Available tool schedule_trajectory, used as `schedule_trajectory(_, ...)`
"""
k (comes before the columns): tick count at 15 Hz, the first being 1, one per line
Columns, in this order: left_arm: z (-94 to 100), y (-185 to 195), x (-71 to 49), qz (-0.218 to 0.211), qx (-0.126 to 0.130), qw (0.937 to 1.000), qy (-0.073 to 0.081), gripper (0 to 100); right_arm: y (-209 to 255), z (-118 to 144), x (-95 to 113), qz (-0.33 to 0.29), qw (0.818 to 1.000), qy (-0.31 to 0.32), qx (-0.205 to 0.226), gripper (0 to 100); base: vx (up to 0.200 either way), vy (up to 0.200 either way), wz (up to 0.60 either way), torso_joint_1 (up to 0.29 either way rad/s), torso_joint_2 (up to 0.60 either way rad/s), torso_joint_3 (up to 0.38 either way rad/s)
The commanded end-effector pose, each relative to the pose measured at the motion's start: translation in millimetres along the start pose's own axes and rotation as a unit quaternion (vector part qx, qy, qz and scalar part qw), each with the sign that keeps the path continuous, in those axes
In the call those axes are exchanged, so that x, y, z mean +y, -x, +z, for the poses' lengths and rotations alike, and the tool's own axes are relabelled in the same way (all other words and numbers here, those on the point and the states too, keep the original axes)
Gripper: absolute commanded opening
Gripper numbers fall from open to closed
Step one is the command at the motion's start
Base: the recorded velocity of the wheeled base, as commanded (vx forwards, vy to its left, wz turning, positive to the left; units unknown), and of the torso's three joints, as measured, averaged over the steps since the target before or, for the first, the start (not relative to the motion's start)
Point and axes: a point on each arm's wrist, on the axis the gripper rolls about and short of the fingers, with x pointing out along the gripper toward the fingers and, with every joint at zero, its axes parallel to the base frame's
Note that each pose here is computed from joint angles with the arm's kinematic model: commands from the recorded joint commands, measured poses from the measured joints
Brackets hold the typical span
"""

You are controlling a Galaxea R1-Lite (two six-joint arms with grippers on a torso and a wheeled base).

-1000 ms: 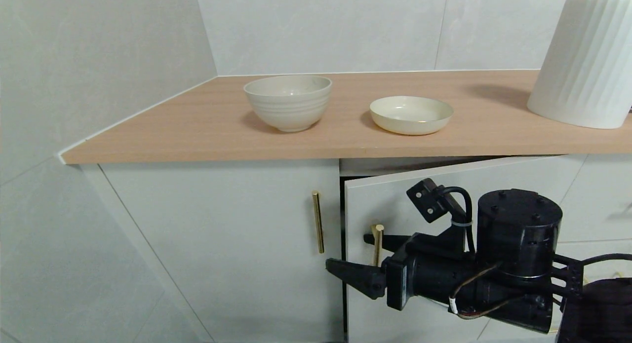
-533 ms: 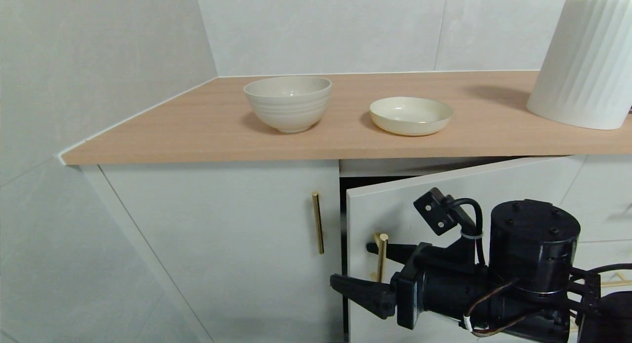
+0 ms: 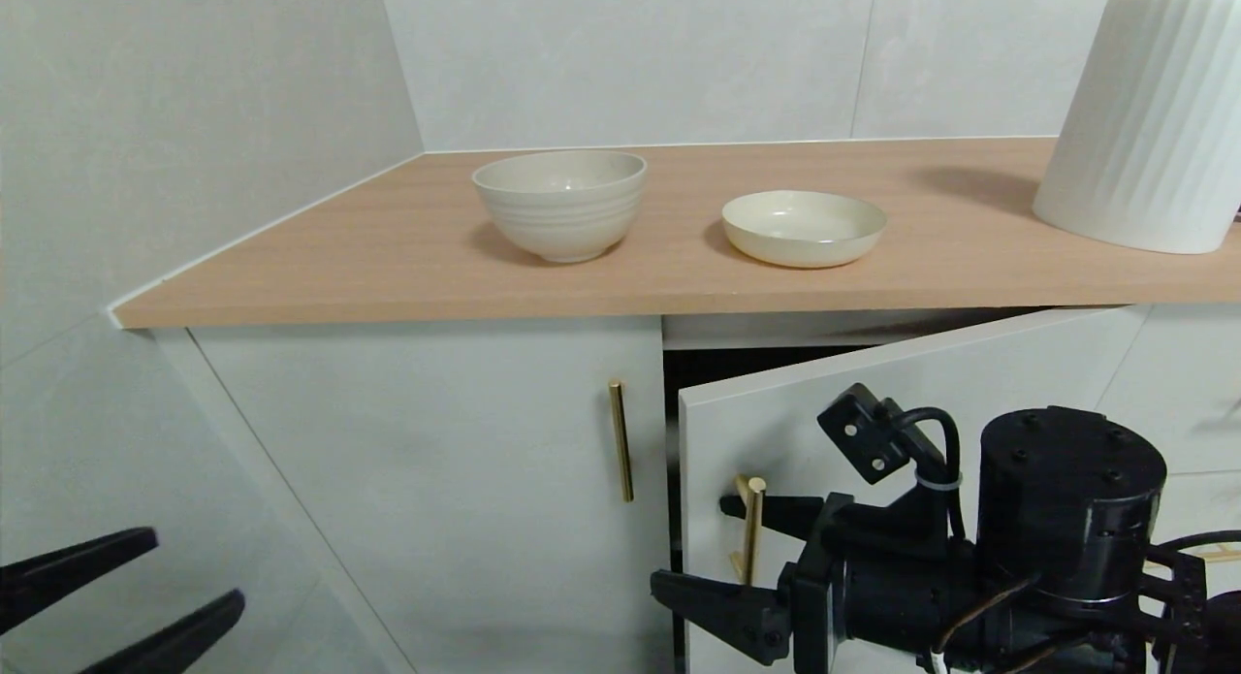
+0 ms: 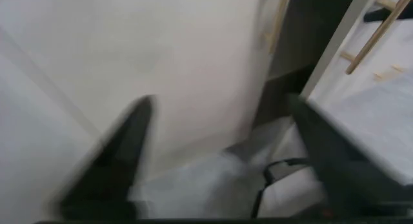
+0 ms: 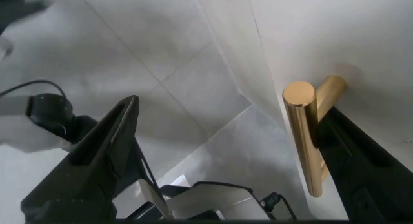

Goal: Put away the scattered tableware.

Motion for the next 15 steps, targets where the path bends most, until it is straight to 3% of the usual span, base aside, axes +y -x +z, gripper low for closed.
schedule_trajectory(1,17.8,-75.3,9.8,-0.080,0.066,0.9946,0.009,0,-3.4,-4.8,-0.2,0.006,1.000,-0.003,0.013,100,0.000,0.000,0.00,0.000,0.00,0.000)
schedule_trajectory(4,26.9,-99.1,-5.9,-0.138,0.066,0.9881,0.021,0,-3.3,-5.2,-0.4,0.005,1.000,-0.003,0.014,100,0.000,0.000,0.00,0.000,0.00,0.000)
schedule_trajectory(5,29.3,-110.6,-23.3,-0.184,0.084,0.9782,0.047,0,-3.3,-5.2,-0.4,0.005,1.000,-0.003,0.014,100,0.000,0.000,0.00,0.000,0.00,0.000)
schedule_trajectory(7,32.2,-124.1,-37.4,-0.215,0.086,0.9701,0.074,0,-3.4,-5.9,-0.6,0.005,1.000,-0.005,0.015,100,0.000,0.000,0.00,0.000,0.00,0.000)
schedule_trajectory(10,31.9,-148.8,-50.9,-0.239,0.072,0.9642,0.090,0,-5.8,-9.8,-2.3,0.003,1.000,-0.007,0.023,100,0.000,0.000,0.00,0.000,0.00,0.000)
schedule_trajectory(12,23.9,-160.6,-55.5,-0.243,0.092,0.9612,0.092,0,-5.9,-10.5,-2.6,0.002,1.000,-0.008,0.024,100,0.000,0.000,0.00,0.000,0.00,0.000)
schedule_trajectory(13,9.2,-176.0,-59.6,-0.243,0.128,0.9568,0.094,0,-6.7,-12.0,-2.9,0.002,1.000,-0.008,0.027,100,0.000,0.000,0.00,0.000,0.00,0.000)
schedule_trajectory(15,4.2,-192.6,-61.6,-0.244,0.125,0.9571,0.095,0,-7.2,-13.3,-1.6,0.004,1.000,-0.008,0.030,100,0.000,0.000,0.00,0.000,0.00,0.000)
